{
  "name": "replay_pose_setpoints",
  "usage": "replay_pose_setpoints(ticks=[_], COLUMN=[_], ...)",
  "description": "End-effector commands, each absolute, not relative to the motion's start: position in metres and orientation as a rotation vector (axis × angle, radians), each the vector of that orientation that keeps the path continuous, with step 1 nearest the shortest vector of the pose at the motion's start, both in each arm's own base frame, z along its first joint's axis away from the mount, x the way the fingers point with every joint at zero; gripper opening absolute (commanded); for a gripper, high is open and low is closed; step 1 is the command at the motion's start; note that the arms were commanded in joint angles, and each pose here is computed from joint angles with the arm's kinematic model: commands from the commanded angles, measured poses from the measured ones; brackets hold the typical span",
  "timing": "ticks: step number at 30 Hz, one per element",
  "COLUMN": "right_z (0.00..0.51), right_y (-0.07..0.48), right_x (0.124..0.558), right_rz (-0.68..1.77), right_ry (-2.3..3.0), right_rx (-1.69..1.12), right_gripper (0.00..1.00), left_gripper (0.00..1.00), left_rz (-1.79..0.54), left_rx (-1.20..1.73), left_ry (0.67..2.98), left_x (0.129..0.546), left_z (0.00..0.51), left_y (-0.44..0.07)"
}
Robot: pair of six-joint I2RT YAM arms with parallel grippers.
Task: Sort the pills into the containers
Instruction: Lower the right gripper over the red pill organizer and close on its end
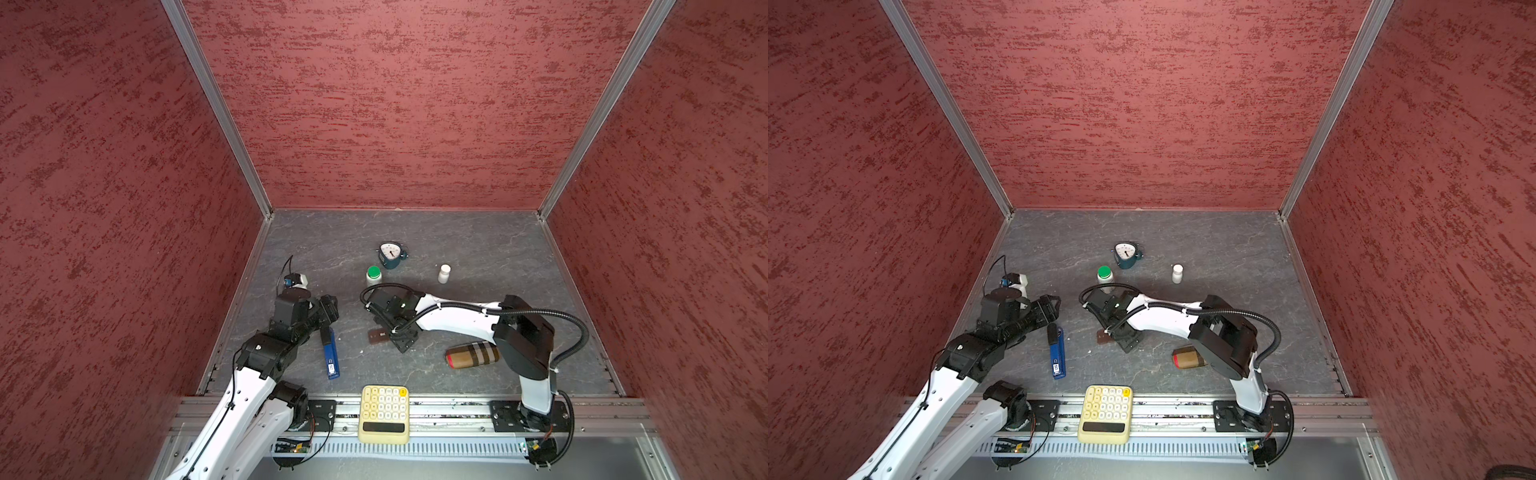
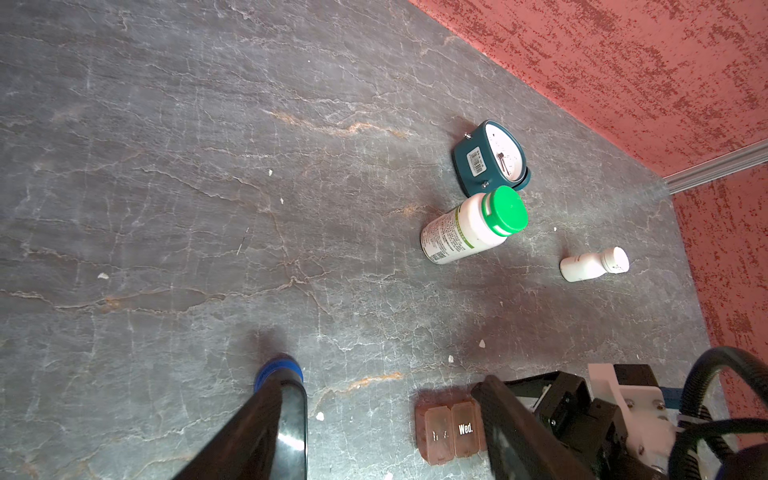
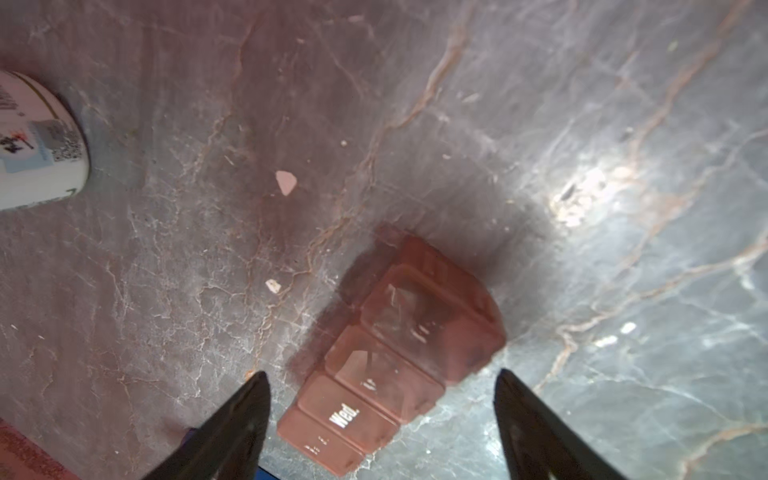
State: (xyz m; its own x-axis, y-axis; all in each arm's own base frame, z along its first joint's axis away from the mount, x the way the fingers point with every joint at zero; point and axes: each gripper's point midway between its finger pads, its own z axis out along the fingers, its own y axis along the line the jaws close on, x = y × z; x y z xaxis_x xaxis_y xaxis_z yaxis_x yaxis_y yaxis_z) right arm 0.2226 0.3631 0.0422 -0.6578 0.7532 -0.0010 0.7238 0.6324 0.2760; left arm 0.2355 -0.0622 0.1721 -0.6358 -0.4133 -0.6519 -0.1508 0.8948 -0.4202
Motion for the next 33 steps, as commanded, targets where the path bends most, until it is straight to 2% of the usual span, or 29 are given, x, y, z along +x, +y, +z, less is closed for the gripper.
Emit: replay_pose_setpoints(ticks=[1,9,17,26,29,33], right_z=[0.039,0.042,0.037,0.054,0.065,0.075], right_y=[0.354,0.339,0.349,0.370,0.367,0.356], right_x=[0.230,0.247,0.267,0.292,0.288,0.266], right_rz=[0.316,0.237,0.203,0.200,0.158,0.078], right_ry=[2.679,2.629,2.710,2.756,2.772,2.794], right_rx=[1.258,1.174,0.997,0.632,0.563,0.581], right_gripper=[0.76,0.69,0.63,0.62,0.68,0.84], left_gripper=[0.76,0.76,0.76,0.77,0.77,0.77], left_rz=[-0.412,-0.411,-0.406,-0.397,-0.399,-0.398], left_rx=[-0.380,-0.382,-0.384,-0.389,-0.389,-0.388], left_ry=[2.232,2.230,2.230,2.229,2.230,2.222], left_x=[0.237,0.237,0.238,0.237,0.236,0.233], left_z=[0.179,0.180,0.180,0.183,0.184,0.186], left_y=[-0.062,-0.062,-0.062,-0.060,-0.060,-0.059])
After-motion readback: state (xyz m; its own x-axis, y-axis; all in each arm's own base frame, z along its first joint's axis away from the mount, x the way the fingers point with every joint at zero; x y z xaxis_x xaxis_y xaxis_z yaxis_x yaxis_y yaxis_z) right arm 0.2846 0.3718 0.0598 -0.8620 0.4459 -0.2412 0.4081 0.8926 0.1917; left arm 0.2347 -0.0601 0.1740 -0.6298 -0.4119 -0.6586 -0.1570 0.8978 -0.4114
